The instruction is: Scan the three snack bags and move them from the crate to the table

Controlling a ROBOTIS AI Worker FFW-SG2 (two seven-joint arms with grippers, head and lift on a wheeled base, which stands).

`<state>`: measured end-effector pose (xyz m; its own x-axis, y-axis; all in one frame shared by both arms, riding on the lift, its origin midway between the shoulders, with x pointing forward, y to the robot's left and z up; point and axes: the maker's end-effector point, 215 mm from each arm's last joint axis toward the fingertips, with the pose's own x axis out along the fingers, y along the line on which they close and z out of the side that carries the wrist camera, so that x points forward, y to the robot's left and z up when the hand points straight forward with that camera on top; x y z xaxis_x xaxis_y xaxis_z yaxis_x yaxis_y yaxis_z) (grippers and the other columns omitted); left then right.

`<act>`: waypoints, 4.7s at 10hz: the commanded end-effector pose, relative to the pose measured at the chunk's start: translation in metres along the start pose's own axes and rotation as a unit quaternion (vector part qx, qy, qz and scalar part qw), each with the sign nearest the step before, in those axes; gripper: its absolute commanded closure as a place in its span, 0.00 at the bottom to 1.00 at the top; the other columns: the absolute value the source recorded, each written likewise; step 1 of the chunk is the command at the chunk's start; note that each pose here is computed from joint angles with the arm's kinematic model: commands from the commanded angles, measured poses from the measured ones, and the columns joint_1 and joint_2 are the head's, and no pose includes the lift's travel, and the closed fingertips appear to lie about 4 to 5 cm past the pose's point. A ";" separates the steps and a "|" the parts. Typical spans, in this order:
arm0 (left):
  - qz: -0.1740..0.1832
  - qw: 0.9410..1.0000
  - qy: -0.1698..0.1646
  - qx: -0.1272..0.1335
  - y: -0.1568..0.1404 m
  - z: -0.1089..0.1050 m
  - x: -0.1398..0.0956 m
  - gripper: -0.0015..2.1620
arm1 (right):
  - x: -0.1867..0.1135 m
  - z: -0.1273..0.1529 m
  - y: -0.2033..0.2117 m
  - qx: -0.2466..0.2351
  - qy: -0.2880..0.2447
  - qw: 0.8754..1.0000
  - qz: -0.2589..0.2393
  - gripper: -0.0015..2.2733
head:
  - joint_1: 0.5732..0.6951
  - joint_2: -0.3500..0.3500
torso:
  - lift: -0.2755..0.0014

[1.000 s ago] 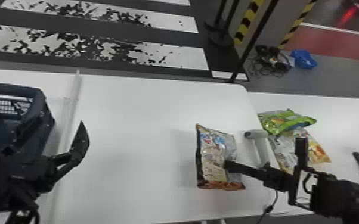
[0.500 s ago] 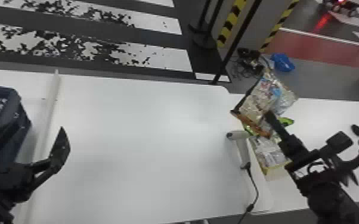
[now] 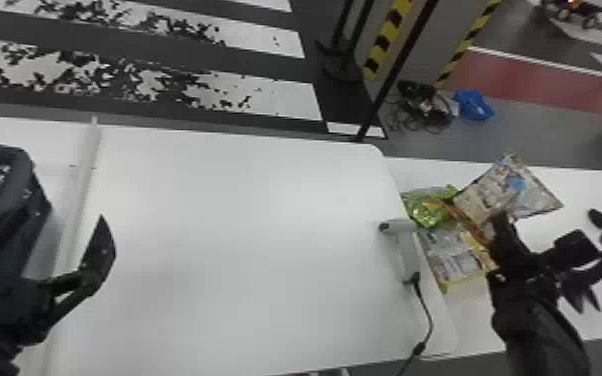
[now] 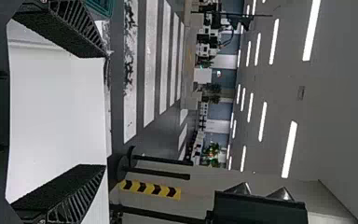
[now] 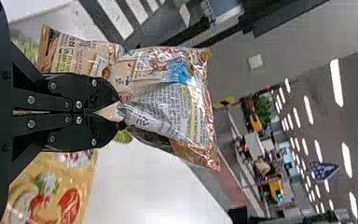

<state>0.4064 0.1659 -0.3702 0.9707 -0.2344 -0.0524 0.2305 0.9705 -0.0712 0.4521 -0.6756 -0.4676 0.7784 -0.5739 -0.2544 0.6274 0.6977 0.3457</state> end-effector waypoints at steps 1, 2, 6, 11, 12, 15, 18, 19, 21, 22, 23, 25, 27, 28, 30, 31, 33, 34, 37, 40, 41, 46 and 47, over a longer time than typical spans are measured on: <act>-0.003 1.000 -0.004 0.000 -0.002 0.002 -0.002 0.01 | 0.007 -0.017 -0.024 -0.038 0.023 0.998 -0.048 0.98 | 1.00 0.00 | 0.77; -0.006 1.000 -0.007 -0.001 -0.006 0.004 -0.002 0.01 | 0.005 -0.028 -0.031 -0.062 0.035 0.996 -0.056 0.98 | 1.00 0.00 | 0.77; -0.017 1.000 -0.015 0.000 -0.022 0.008 -0.001 0.01 | -0.003 -0.094 -0.017 -0.098 0.149 0.983 -0.044 0.00 | 1.00 0.00 | 0.77; -0.024 1.000 -0.014 0.003 -0.036 0.007 -0.002 0.01 | -0.044 -0.039 0.006 -0.169 0.101 0.980 -0.038 0.03 | 1.00 0.00 | 0.77; -0.024 1.000 -0.013 0.004 -0.037 0.007 -0.002 0.01 | -0.057 -0.027 0.029 -0.173 0.081 0.981 -0.016 0.03 | 1.00 0.00 | 0.77; -0.017 1.000 -0.016 0.004 -0.034 0.016 -0.002 0.01 | -0.122 -0.011 0.150 -0.206 0.036 0.973 0.102 0.02 | 1.00 0.00 | 0.77; 0.020 1.000 0.009 0.013 -0.003 0.025 -0.014 0.01 | -0.204 -0.069 0.260 -0.227 0.090 0.940 0.238 0.02 | 1.00 0.00 | 0.77; 0.030 0.999 0.023 0.010 0.004 0.026 -0.022 0.01 | -0.233 -0.085 0.286 -0.225 0.099 0.930 0.272 0.03 | 1.00 0.09 | 0.77; 0.045 0.998 0.034 -0.013 0.015 0.033 -0.046 0.01 | -0.289 -0.099 0.316 -0.206 0.112 0.916 0.326 0.04 | 1.00 0.24 | 0.77; 0.050 0.998 0.039 -0.019 0.013 0.034 -0.058 0.01 | -0.311 -0.102 0.319 -0.209 0.114 0.910 0.340 0.04 | 1.00 0.33 | 0.77; 0.052 0.997 0.056 -0.019 0.009 0.020 -0.069 0.01 | -0.331 -0.101 0.318 -0.195 0.113 0.909 0.350 0.04 | 1.00 0.39 | 0.77; 0.053 0.997 0.050 -0.004 -0.013 0.010 -0.086 0.01 | -0.353 -0.097 0.292 -0.177 0.093 0.915 0.351 0.05 | 1.00 0.43 | 0.77; 0.048 0.997 0.054 -0.010 -0.040 -0.007 -0.096 0.01 | -0.356 -0.102 0.261 -0.166 0.095 0.918 0.348 0.05 | 1.00 0.39 | 0.77; 0.039 0.997 0.066 -0.019 -0.051 -0.021 -0.098 0.02 | -0.351 -0.109 0.245 -0.162 0.113 0.916 0.349 0.05 | 1.00 0.32 | 0.77; 0.014 0.996 0.081 -0.033 -0.051 -0.031 -0.097 0.02 | -0.347 -0.106 0.230 -0.159 0.112 0.920 0.341 0.05 | 1.00 0.18 | 0.77; 0.013 0.997 0.073 -0.026 -0.038 -0.024 -0.095 0.02 | -0.346 -0.103 0.226 -0.158 0.109 0.923 0.334 0.05 | 1.00 0.15 | 0.77; 0.028 0.997 0.074 -0.024 -0.013 -0.014 -0.092 0.02 | -0.336 -0.090 0.214 -0.151 0.099 0.931 0.317 0.05 | 1.00 0.16 | 0.77; 0.033 0.996 0.074 -0.024 -0.011 -0.011 -0.092 0.02 | -0.335 -0.088 0.212 -0.148 0.097 0.933 0.314 0.05 | 1.00 0.18 | 0.77; 0.030 0.997 0.072 -0.023 -0.019 -0.007 -0.091 0.02 | -0.337 -0.082 0.210 -0.150 0.093 0.933 0.313 0.05 | 1.00 0.18 | 0.77; 0.034 0.997 0.070 -0.024 -0.017 -0.006 -0.091 0.02 | -0.336 -0.080 0.209 -0.150 0.090 0.934 0.312 0.05 | 1.00 0.15 | 0.77; 0.034 0.997 0.070 -0.024 -0.017 -0.006 -0.091 0.02 | -0.336 -0.080 0.209 -0.150 0.090 0.934 0.312 0.05 | 1.00 0.15 | 0.77; 0.034 0.997 0.067 -0.024 -0.017 -0.003 -0.091 0.02 | -0.336 -0.075 0.211 -0.148 0.082 0.934 0.315 0.05 | 1.00 0.15 | 0.77; 0.034 0.997 0.067 -0.024 -0.017 -0.003 -0.091 0.02 | -0.336 -0.076 0.211 -0.148 0.083 0.934 0.314 0.05 | 1.00 0.15 | 0.77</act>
<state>0.3143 0.1700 -0.3672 0.9652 -0.1776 -0.1918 0.1588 0.9812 -0.1095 0.3247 -0.3036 -0.3774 0.9721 0.0459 -0.2299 0.0047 0.9766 0.2150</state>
